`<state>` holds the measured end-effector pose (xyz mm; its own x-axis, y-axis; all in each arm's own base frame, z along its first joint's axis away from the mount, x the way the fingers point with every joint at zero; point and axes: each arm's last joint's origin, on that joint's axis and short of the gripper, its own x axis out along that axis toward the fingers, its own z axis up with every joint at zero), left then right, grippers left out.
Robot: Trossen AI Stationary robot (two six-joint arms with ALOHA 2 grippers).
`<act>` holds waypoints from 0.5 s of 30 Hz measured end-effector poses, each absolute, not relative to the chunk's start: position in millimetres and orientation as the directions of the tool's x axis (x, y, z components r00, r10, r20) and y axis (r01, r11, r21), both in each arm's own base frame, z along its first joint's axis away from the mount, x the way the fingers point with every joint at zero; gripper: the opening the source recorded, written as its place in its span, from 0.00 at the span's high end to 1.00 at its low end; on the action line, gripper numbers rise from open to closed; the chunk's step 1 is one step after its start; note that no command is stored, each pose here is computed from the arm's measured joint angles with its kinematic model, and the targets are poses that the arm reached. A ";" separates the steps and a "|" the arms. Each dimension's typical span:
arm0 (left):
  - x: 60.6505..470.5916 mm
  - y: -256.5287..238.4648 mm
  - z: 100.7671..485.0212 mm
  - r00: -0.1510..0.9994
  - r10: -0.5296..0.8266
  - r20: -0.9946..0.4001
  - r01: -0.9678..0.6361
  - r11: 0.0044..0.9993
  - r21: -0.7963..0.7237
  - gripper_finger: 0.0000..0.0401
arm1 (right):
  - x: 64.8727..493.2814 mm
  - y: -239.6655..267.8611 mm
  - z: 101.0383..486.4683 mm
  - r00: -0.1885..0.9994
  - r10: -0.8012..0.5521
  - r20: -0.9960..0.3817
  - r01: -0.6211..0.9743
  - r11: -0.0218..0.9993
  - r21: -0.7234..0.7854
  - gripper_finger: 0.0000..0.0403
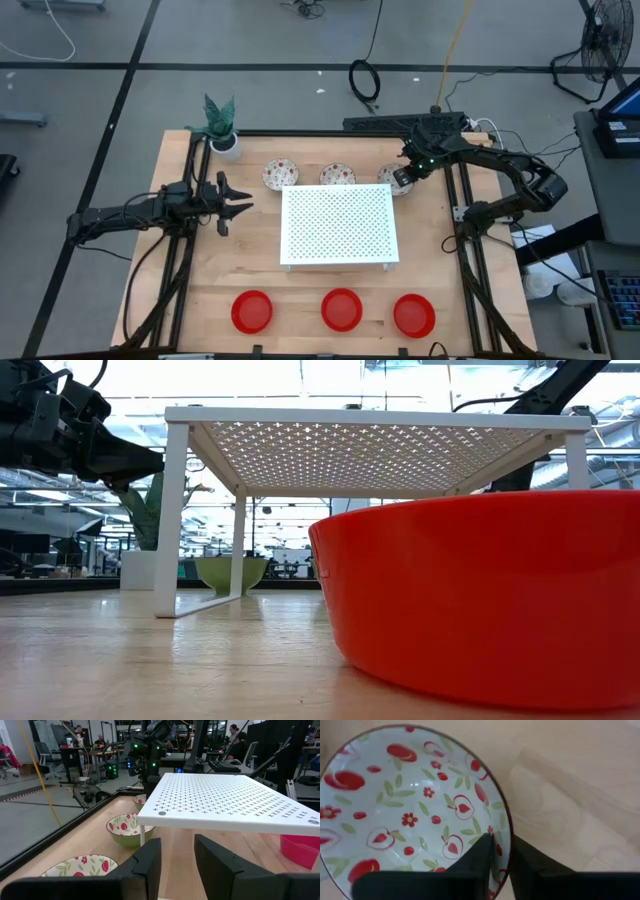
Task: Pick & Place Mini bowls
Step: Put the right white patterned bowl on the shelf
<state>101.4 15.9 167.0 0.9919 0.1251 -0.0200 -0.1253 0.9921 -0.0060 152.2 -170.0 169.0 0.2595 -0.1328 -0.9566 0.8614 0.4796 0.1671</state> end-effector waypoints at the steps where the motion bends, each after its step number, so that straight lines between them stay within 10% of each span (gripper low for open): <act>1: 101.4 15.9 167.0 0.992 0.125 -0.020 -0.125 0.992 -0.006 0.70 | 152.6 -170.6 169.6 0.266 -0.138 -0.954 0.859 0.484 0.170 0.95; 15: 101.4 15.9 167.0 0.992 0.125 -0.020 -0.125 0.992 -0.006 0.70 | 149.4 -169.8 198.3 0.346 -0.329 -0.879 0.848 0.511 0.142 0.99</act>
